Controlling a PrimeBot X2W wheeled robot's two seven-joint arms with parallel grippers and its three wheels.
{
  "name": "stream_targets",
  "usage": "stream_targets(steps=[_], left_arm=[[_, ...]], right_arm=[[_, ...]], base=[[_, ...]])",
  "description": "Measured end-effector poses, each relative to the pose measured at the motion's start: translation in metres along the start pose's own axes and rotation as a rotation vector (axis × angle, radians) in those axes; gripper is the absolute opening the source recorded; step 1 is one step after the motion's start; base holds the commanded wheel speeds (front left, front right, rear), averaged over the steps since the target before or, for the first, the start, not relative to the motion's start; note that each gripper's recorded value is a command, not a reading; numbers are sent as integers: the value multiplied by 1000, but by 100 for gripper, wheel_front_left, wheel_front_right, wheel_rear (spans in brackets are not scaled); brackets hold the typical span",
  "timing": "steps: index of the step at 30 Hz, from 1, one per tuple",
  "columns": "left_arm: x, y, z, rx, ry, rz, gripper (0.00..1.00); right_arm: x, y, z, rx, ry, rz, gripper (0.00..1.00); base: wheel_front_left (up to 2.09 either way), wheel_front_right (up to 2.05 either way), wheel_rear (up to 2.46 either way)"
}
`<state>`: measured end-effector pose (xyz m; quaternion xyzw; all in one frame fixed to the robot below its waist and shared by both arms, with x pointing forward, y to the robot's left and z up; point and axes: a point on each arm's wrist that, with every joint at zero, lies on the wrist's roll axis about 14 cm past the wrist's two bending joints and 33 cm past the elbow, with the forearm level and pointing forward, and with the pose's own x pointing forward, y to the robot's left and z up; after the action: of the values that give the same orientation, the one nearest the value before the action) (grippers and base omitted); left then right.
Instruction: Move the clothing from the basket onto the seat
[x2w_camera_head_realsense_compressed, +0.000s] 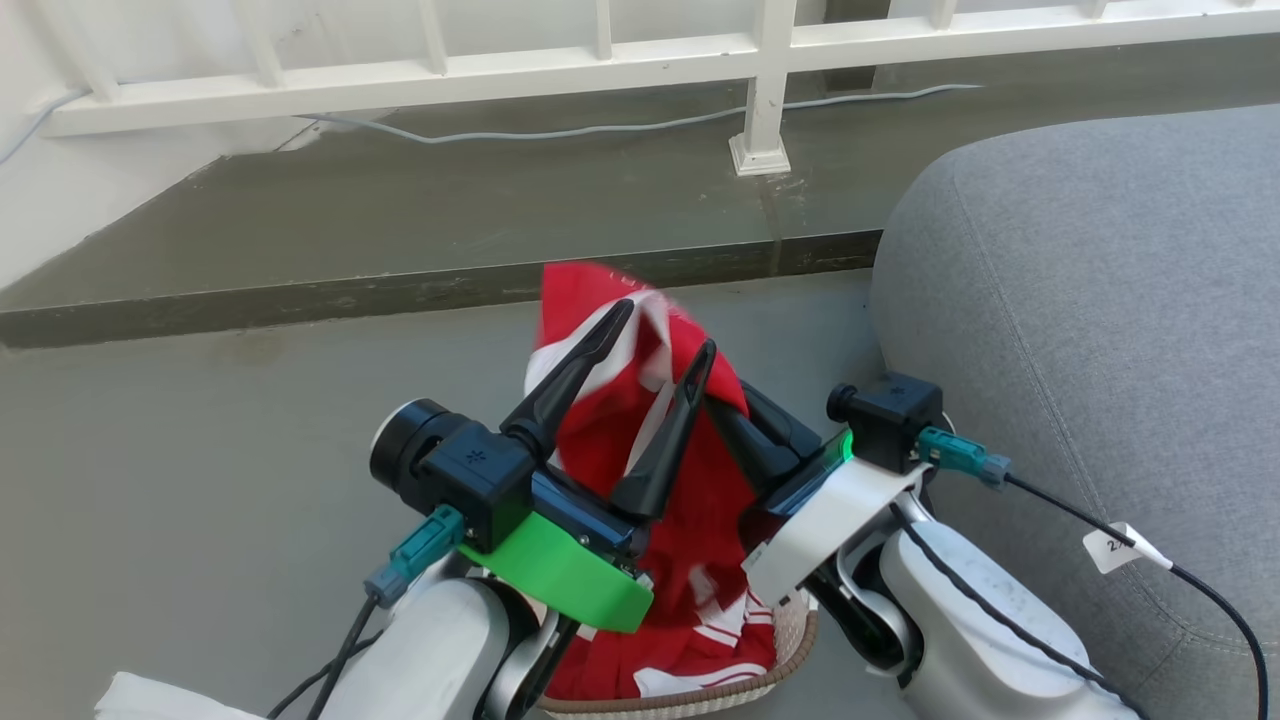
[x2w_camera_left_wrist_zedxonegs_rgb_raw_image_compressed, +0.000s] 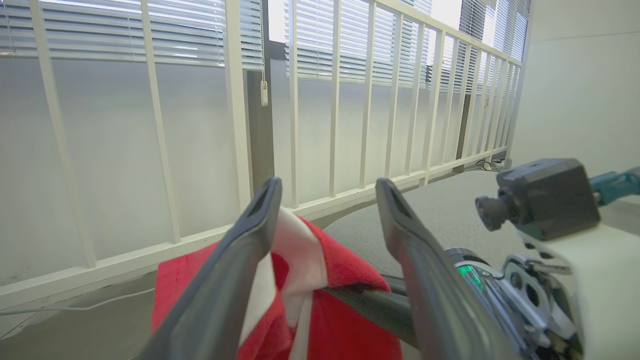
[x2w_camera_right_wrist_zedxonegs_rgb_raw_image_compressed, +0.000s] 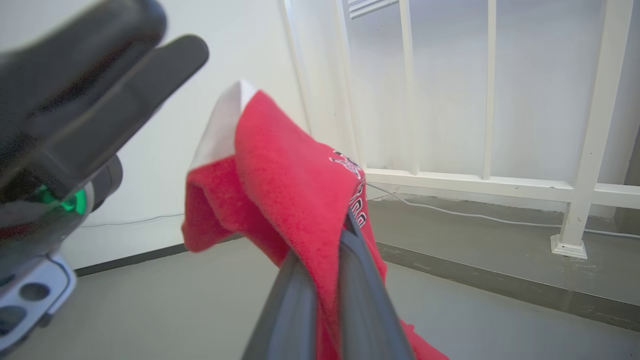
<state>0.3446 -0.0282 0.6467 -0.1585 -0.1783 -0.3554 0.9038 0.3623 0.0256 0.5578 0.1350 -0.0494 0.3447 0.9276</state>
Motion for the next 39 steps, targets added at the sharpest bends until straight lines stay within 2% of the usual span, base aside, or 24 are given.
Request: stream_targets(steps=[8,13,24,39], left_arm=[[-4,-8,-9,20,46,-42,100],[-7,-16,-21,30,96,-85,100],[-16,-27,-53,7,211,-136,100],[-10,-41,-82,-7,285,-224,100]], right_arm=[[4,-12,14,-25,-41,-32,0],[1,-28,17,-32,-48,-89,0],[-19,-74,16,-39,-44,-250,0],[-60,-134,20,-58,-49,-470,0]], base=[[0,0,0],[0,0,0],[0,0,0],[0,0,0]])
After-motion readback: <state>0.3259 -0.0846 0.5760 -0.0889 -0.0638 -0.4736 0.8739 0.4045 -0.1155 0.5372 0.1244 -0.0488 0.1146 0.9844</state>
